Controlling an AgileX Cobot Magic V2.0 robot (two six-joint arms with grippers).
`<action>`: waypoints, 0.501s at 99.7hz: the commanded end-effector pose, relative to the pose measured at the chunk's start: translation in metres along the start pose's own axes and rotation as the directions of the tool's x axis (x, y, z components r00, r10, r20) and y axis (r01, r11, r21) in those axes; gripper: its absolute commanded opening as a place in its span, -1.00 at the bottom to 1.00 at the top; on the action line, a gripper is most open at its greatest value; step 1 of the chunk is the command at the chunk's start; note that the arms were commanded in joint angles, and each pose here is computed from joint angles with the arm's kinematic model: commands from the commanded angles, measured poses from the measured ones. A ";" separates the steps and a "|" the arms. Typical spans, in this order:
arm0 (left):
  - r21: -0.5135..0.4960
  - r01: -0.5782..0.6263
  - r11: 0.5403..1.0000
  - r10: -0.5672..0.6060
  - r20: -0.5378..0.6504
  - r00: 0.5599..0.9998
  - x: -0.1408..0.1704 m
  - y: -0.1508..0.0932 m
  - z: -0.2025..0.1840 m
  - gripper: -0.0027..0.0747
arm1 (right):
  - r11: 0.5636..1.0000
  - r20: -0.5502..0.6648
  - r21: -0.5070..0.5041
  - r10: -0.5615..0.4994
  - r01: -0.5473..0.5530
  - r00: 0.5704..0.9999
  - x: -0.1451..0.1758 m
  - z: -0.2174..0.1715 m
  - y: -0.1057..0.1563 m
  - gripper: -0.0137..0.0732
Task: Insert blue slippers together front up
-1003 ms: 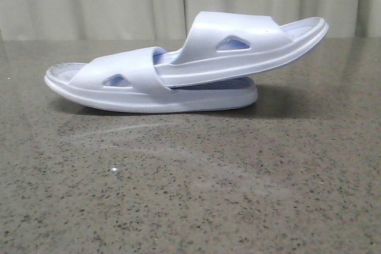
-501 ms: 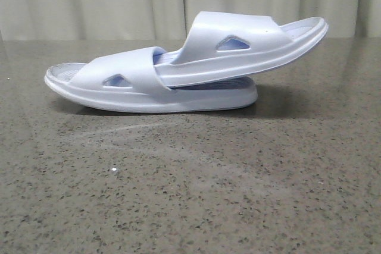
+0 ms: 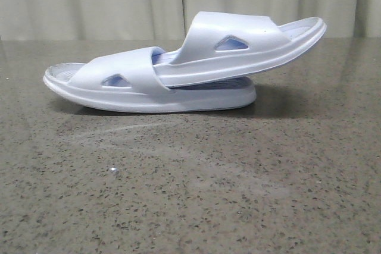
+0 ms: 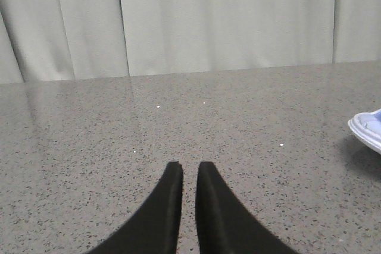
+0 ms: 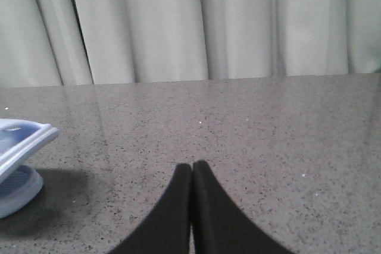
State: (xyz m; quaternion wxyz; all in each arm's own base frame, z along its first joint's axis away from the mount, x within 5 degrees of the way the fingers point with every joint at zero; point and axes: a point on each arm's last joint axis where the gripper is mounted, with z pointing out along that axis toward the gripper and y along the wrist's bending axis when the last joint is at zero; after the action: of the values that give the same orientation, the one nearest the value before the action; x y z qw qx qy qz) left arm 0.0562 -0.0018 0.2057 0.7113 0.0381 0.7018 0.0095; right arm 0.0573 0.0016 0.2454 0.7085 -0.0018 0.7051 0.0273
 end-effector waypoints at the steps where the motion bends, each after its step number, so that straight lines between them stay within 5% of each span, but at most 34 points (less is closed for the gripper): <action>1: 0.017 0.014 1.000 -0.015 0.076 0.997 -0.005 -0.001 0.000 -0.89 | 1.000 0.108 -0.007 0.008 -0.007 0.994 -0.005 -0.005 0.001 -0.93; 50: 0.017 0.014 1.000 -0.015 0.068 0.998 -0.004 -0.001 0.000 -0.89 | 1.000 0.057 -0.010 -0.008 0.008 0.998 0.043 -0.002 0.000 -0.93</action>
State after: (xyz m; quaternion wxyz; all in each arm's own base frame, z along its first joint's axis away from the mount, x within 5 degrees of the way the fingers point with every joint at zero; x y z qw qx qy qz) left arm 0.0562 -0.0018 0.2057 0.7113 0.0381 0.7018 0.0095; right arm 0.0561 0.0027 0.2007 0.7000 0.0012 0.7132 0.0373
